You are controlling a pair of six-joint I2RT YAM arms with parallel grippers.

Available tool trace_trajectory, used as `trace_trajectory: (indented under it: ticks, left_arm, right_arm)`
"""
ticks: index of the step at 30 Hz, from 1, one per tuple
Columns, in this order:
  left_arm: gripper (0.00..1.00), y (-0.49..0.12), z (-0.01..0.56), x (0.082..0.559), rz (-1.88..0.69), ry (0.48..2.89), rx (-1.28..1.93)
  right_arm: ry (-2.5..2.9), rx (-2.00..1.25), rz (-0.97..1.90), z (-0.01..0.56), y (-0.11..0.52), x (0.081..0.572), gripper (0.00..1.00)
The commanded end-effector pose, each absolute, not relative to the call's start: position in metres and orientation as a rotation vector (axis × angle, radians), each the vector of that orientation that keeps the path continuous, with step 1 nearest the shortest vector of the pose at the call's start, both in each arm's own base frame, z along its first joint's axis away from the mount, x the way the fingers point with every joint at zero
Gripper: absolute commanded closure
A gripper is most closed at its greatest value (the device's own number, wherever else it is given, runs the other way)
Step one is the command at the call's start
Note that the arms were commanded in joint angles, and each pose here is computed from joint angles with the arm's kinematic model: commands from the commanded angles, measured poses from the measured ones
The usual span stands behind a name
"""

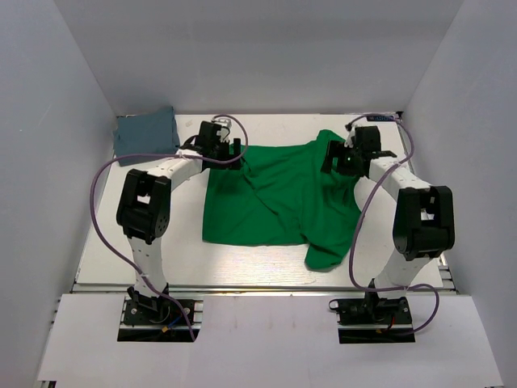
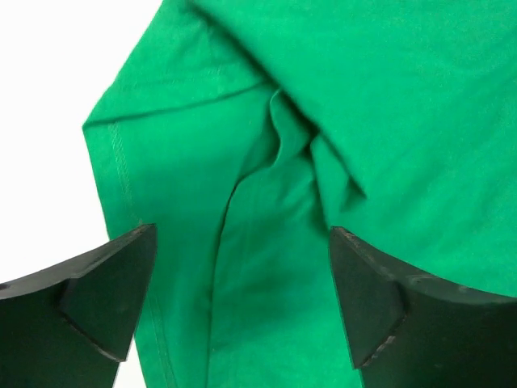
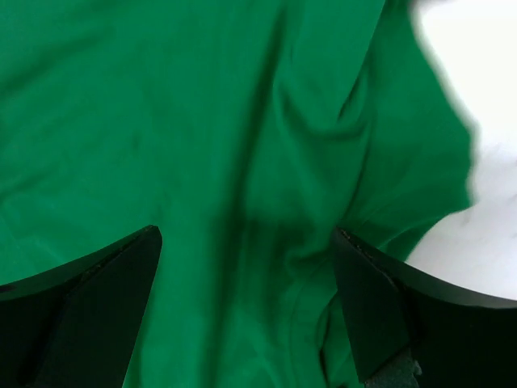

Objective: Fold and stack the t-shirts
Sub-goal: Flatten out the tshirt

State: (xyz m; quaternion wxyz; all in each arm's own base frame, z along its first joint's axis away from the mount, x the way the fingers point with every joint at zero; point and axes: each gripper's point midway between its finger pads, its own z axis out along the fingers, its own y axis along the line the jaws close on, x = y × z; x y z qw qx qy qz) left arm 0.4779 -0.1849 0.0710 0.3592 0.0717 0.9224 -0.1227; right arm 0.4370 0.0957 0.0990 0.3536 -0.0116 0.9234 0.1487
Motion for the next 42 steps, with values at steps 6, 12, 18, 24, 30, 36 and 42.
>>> trace_trajectory:
  ticks: [6,12,18,24,30,36,42]
  left_arm:
    - [0.09,-0.193,0.070,0.503,-0.235,2.354,0.288]
    - [0.17,-0.198,0.061,0.514,-0.249,2.342,0.263]
    - [0.23,-0.204,0.061,0.527,-0.258,2.324,0.250]
    - [0.33,-0.209,0.056,0.535,-0.278,2.319,0.245]
    - [0.55,-0.220,0.061,0.536,-0.343,2.305,0.285]
    - [0.34,-0.219,0.048,0.528,-0.343,2.349,0.307]
    - [0.45,-0.220,0.039,0.523,-0.359,2.359,0.302]
  right_arm:
    - [2.451,-0.023,0.512,0.074,0.114,0.407,0.10]
    - [2.483,-0.015,0.555,0.060,0.119,0.391,0.10]
    - [2.511,-0.001,0.523,0.049,0.114,0.386,0.10]
    - [2.526,-0.003,0.522,0.044,0.113,0.382,0.10]
    - [2.518,0.003,0.502,0.047,0.109,0.383,0.10]
    - [2.524,-0.002,0.488,0.045,0.108,0.382,0.10]
    - [2.532,-0.003,0.489,0.044,0.108,0.382,0.10]
